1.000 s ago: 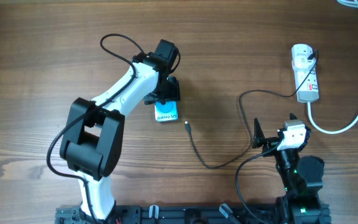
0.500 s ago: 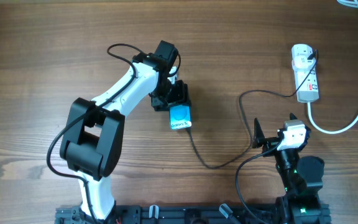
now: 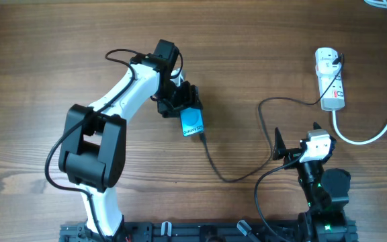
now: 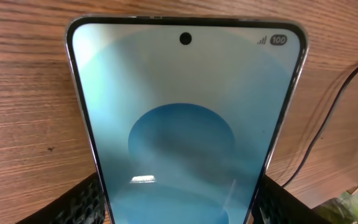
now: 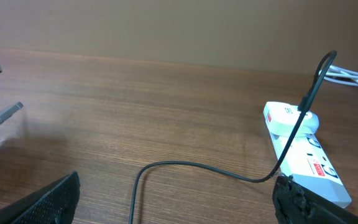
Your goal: Plug charger to phone and switch on socket
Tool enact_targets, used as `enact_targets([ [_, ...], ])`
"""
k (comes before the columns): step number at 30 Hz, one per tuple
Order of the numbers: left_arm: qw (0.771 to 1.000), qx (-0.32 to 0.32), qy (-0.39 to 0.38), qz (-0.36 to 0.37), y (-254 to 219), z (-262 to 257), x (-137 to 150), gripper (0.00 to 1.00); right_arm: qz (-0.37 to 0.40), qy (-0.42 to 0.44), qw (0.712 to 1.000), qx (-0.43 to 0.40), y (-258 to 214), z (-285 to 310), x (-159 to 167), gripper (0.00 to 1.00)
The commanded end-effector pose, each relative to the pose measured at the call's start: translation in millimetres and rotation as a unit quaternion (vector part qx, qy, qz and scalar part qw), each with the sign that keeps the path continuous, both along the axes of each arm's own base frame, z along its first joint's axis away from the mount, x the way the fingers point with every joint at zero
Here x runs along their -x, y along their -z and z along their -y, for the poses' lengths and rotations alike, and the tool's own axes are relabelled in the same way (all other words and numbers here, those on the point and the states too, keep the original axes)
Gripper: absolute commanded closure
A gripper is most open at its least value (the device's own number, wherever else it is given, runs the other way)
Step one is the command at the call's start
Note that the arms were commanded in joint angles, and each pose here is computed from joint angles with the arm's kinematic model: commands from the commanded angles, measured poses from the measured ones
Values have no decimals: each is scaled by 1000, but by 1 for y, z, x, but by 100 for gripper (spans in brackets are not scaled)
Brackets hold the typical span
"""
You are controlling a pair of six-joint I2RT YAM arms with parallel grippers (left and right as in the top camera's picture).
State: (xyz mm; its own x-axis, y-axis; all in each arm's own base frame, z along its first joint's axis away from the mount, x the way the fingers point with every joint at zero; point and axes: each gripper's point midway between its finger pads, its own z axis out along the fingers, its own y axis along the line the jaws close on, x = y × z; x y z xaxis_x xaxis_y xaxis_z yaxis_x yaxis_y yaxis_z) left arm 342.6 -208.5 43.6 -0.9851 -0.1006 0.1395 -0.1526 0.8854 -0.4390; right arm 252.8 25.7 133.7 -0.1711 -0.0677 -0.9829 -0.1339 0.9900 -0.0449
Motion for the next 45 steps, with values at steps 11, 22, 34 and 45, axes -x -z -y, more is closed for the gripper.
enact_targets([
  [11, 999, 47, -7, 8, -26, 10, -5, 71, -84, -32, 915, -393, -5, -37, 8, 0],
  [22, 998, 68, -4, -1, -30, 16, -2, 74, -185, -144, 875, -425, -84, -82, 28, 1],
  [34, 997, 75, -3, -3, -31, 18, -1, 74, -372, -222, 840, -326, -133, -114, 15, 22],
  [45, 997, 75, -3, -3, -31, 18, -1, 74, -517, -299, 766, -237, -27, -185, 6, 17],
])
